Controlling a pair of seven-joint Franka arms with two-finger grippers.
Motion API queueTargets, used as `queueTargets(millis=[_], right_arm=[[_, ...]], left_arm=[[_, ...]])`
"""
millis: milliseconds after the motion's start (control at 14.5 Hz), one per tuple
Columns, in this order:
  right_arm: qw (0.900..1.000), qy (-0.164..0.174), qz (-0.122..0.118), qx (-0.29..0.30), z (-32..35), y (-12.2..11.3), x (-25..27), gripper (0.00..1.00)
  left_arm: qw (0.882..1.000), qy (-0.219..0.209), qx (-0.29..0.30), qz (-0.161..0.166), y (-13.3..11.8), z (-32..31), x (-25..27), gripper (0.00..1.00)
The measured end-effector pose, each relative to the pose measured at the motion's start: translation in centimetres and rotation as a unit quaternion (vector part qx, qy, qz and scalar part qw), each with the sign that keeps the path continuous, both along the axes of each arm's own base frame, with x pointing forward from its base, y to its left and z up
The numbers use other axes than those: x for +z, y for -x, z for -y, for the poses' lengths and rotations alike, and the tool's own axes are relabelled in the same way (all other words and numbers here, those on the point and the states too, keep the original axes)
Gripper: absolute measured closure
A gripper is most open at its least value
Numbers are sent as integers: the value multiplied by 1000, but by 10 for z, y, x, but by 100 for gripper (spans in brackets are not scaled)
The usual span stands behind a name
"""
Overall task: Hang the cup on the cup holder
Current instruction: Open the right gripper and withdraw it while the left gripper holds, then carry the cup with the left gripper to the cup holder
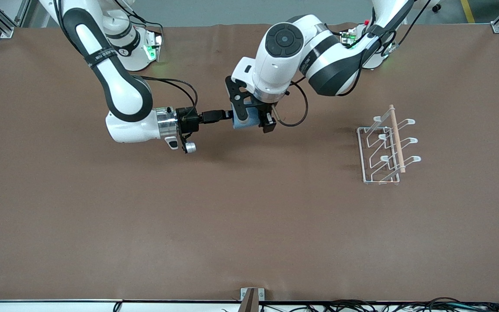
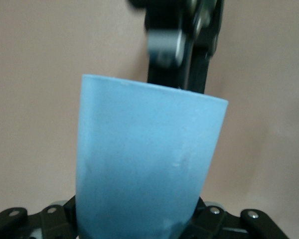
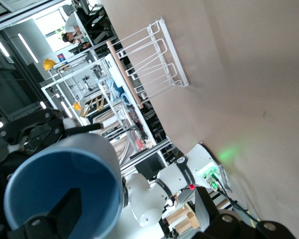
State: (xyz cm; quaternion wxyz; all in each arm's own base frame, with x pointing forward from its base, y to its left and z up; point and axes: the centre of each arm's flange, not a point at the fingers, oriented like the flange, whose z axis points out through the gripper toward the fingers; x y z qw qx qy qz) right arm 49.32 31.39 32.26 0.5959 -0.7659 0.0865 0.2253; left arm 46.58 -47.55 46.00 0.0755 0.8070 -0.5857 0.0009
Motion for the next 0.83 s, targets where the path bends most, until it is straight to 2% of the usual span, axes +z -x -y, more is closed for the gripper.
queueTargets(millis=[206, 344, 482, 619, 826], right_arm=[[1000, -12, -1, -5, 43, -19, 5, 0], [1000, 15, 19, 3, 91, -35, 11, 0], [997, 56, 44, 14, 139, -50, 19, 0], [991, 113, 71, 25, 187, -62, 30, 0], [969, 214, 113, 45, 252, -75, 52, 0]], left_arm=[[999, -28, -23, -7, 0, -19, 10, 29], [997, -60, -33, -21, -4, -43, 17, 29], [995, -97, -21, -33, -14, -76, 26, 29], [990, -131, -1, -44, -24, -111, 36, 29], [978, -205, -2, -39, -36, -157, 42, 29]])
